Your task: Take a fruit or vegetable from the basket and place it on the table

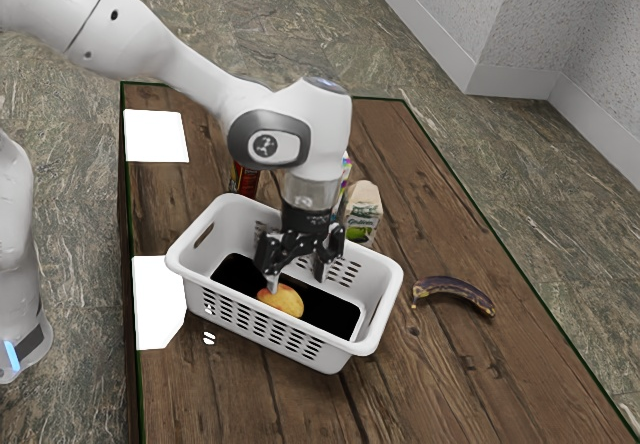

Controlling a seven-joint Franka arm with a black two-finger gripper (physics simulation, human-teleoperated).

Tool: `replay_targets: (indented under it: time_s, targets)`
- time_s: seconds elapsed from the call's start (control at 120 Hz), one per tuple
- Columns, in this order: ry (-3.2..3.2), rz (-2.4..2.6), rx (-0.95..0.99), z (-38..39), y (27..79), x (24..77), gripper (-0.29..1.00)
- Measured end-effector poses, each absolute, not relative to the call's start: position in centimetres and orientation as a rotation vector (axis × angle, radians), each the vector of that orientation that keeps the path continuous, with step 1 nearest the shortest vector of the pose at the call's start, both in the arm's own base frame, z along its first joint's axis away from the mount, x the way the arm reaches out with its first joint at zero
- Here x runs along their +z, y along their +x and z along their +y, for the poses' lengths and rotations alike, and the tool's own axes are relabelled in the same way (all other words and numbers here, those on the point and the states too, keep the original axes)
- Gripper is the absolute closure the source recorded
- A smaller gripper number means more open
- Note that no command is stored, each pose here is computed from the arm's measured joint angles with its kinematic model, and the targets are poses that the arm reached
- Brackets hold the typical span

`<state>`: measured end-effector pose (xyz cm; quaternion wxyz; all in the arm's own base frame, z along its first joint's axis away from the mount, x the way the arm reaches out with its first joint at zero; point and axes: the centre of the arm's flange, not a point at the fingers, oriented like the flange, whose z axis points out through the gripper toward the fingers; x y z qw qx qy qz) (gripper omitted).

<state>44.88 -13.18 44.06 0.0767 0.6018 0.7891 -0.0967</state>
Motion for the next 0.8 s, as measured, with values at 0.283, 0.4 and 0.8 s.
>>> replay_targets:
  time_s: [0.283, 0.4, 0.8]
  targets:
    - [1.813, 2.346, -0.325, -13.3, 45.1, 42.0, -0.03]
    - [1.818, 2.339, -0.332, -13.3, 45.0, 41.4, 0.03]
    - [1.953, 2.192, 0.034, -14.1, 46.2, 49.3, 0.32]
